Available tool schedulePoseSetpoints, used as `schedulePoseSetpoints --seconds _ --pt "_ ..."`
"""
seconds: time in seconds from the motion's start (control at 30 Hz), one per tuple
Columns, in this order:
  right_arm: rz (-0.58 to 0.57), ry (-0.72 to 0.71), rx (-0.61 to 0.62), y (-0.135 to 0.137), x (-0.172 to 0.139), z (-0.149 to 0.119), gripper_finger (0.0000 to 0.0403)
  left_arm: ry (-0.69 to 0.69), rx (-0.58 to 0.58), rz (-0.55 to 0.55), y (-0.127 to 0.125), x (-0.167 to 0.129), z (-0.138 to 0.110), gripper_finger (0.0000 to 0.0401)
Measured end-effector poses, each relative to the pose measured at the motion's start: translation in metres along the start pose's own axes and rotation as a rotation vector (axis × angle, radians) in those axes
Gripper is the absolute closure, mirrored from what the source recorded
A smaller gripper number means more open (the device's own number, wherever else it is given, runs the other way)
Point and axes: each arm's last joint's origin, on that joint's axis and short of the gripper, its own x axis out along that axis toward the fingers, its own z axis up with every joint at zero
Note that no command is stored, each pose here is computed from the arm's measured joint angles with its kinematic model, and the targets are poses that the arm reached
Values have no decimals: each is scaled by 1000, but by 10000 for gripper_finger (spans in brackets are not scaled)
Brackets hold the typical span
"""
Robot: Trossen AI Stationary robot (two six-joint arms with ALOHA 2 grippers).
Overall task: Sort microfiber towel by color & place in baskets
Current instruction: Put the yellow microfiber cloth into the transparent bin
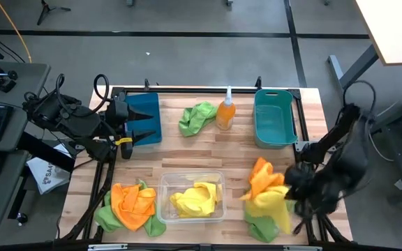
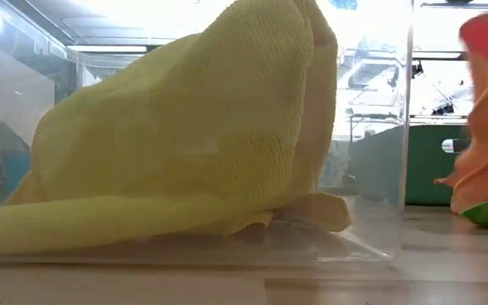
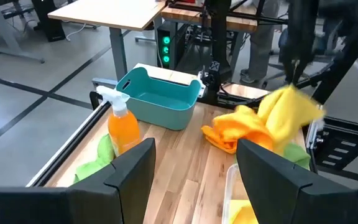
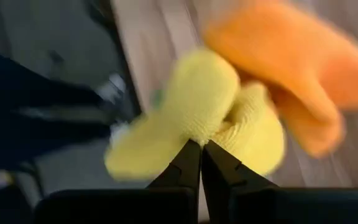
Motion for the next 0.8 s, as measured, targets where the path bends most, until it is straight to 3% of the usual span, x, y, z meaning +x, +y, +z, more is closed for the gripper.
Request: schedulePoseSetpoints --seconds 0.1,0.2,0.33,0.47,0.67,0.8 --pt "96 -191 -13 1 -45 19 402 -1 13 2 0 0 0 188" --pt "121 -431 -38 0 -80 38 402 -6 13 15 0 0 0 188" --pt "110 -673 -140 3 -102 61 402 -15 14 39 1 0 0 188" --pt "137 -730 -243 13 -86 86 402 -15 15 39 1 0 0 188" --pt "443 -826 -440 47 -51 136 403 -16 24 41 1 0 1 188" --pt "529 -859 -530 60 -25 163 403 -17 46 46 1 0 1 188"
